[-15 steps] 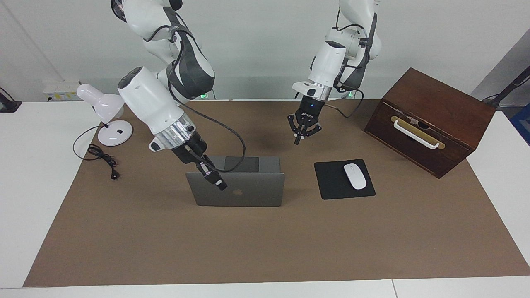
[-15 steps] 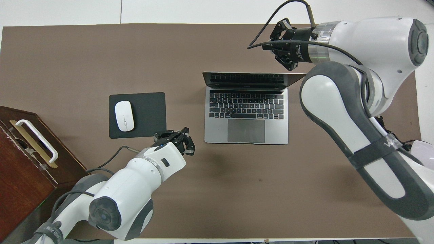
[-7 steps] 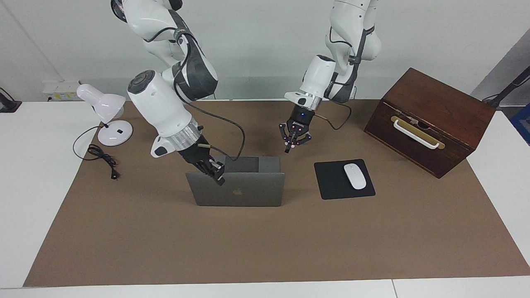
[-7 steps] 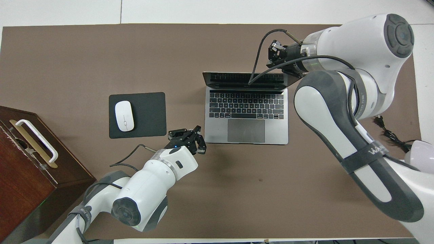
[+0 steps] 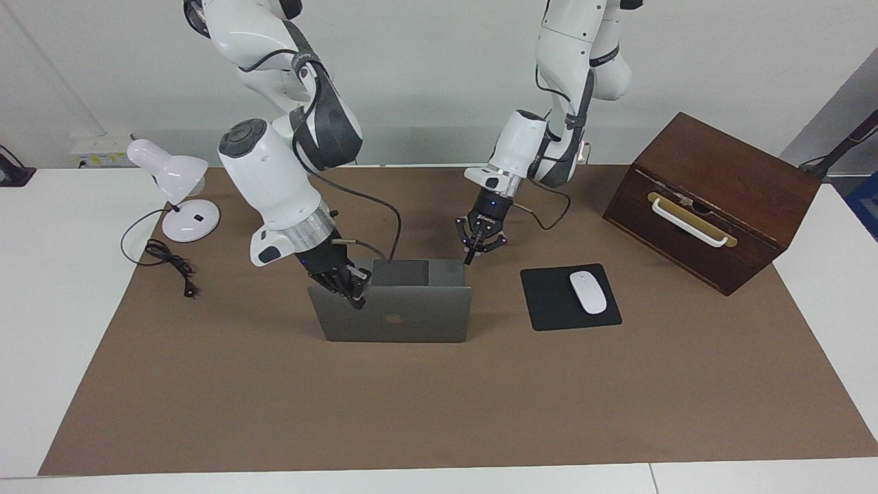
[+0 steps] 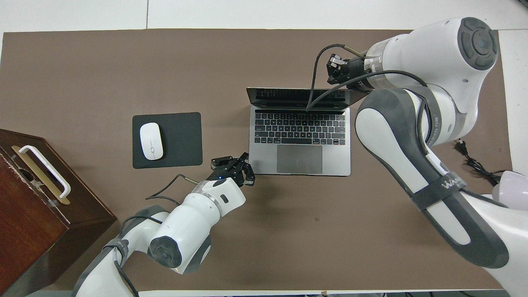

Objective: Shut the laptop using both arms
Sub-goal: 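Lower the right gripper behind the laptop screen while the left gripper holds the base edge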

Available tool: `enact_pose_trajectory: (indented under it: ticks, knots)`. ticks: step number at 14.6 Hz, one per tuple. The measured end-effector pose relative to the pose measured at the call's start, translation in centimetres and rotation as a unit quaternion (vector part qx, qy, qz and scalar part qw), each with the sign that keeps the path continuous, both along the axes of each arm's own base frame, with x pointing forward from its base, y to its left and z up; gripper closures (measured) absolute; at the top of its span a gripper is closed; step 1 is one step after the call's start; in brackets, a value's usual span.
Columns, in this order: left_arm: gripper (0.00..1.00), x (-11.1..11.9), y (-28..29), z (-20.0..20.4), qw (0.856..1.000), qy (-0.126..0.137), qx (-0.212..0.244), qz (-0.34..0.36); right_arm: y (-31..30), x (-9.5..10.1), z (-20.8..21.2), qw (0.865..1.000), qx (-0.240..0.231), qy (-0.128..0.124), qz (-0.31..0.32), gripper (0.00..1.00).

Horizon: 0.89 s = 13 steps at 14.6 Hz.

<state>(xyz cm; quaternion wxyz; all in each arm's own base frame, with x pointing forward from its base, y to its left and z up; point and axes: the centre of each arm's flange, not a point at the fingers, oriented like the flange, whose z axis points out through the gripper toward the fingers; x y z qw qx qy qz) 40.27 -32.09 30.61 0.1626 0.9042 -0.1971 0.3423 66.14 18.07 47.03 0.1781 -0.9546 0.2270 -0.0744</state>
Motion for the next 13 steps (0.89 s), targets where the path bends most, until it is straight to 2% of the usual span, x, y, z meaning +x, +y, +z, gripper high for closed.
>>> enact_pose_trajectory:
  ticks: [7,13]
  knots:
    - [0.99,0.4,-0.7,-1.3,1.000,0.003,0.002,-0.002,0.0,0.2,-0.3,1.000,-0.001,-0.007,0.008,0.99]
    - [0.99,0.8,-1.4,-2.9,1.000,0.012,0.007,-0.005,0.6,-0.1,-1.2,1.000,-0.003,0.003,0.017,0.99]
